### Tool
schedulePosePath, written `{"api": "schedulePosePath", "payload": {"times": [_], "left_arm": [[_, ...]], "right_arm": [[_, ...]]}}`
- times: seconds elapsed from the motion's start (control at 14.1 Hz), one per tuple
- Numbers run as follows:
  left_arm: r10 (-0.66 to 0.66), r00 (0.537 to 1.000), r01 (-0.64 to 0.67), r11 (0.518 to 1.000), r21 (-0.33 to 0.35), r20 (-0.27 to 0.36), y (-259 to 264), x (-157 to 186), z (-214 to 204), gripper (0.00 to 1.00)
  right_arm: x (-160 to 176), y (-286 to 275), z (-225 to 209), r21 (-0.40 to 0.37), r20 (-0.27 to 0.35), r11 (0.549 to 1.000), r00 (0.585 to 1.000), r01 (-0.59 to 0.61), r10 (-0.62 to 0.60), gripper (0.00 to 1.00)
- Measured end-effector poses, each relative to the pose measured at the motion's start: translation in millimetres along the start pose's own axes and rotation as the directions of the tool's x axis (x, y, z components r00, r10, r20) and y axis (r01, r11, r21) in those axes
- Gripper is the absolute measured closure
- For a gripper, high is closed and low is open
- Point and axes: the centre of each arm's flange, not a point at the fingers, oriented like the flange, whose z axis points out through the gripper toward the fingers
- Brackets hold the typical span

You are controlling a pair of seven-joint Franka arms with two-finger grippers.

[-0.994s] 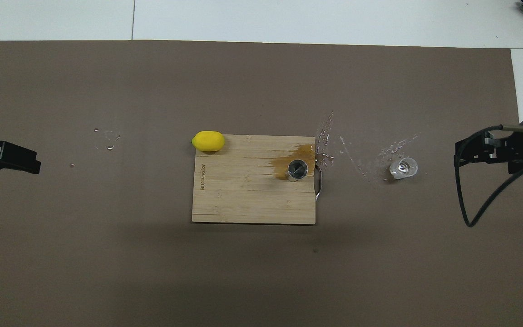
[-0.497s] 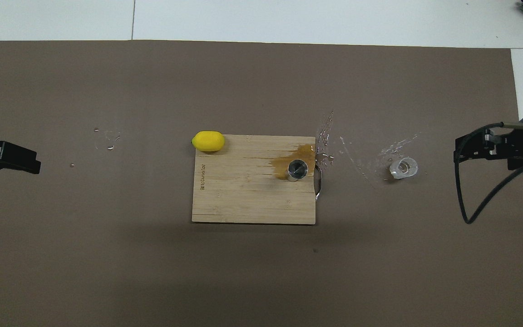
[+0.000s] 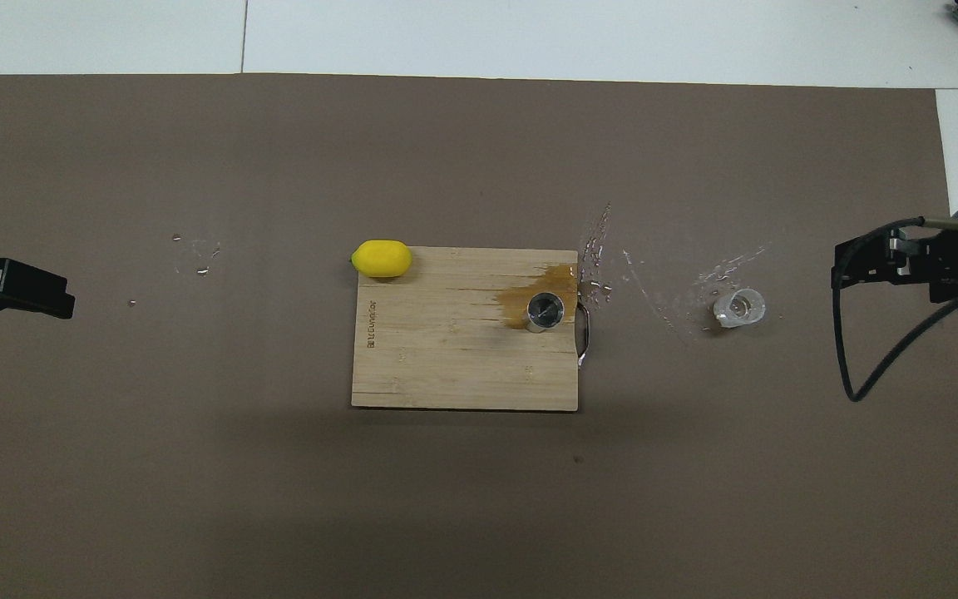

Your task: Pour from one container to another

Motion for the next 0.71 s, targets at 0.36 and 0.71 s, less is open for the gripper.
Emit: {"api": "schedulePosePath", "payload": {"times": [0.36,0.71], "left_arm": [[0.0,1.0,0.0,1.0,0.0,0.0,0.0,0.0,0.0,0.0],[0.0,1.0,0.0,1.0,0.0,0.0,0.0,0.0,0.0,0.0]], "right_arm": [[0.2,1.0,0.6,0.0,0.001,1.0,1.0,-0.004,0.004,0.0],[0.3,1.2,0.7,-0.002,0.001,1.0,1.0,-0.004,0.004,0.0]]}}
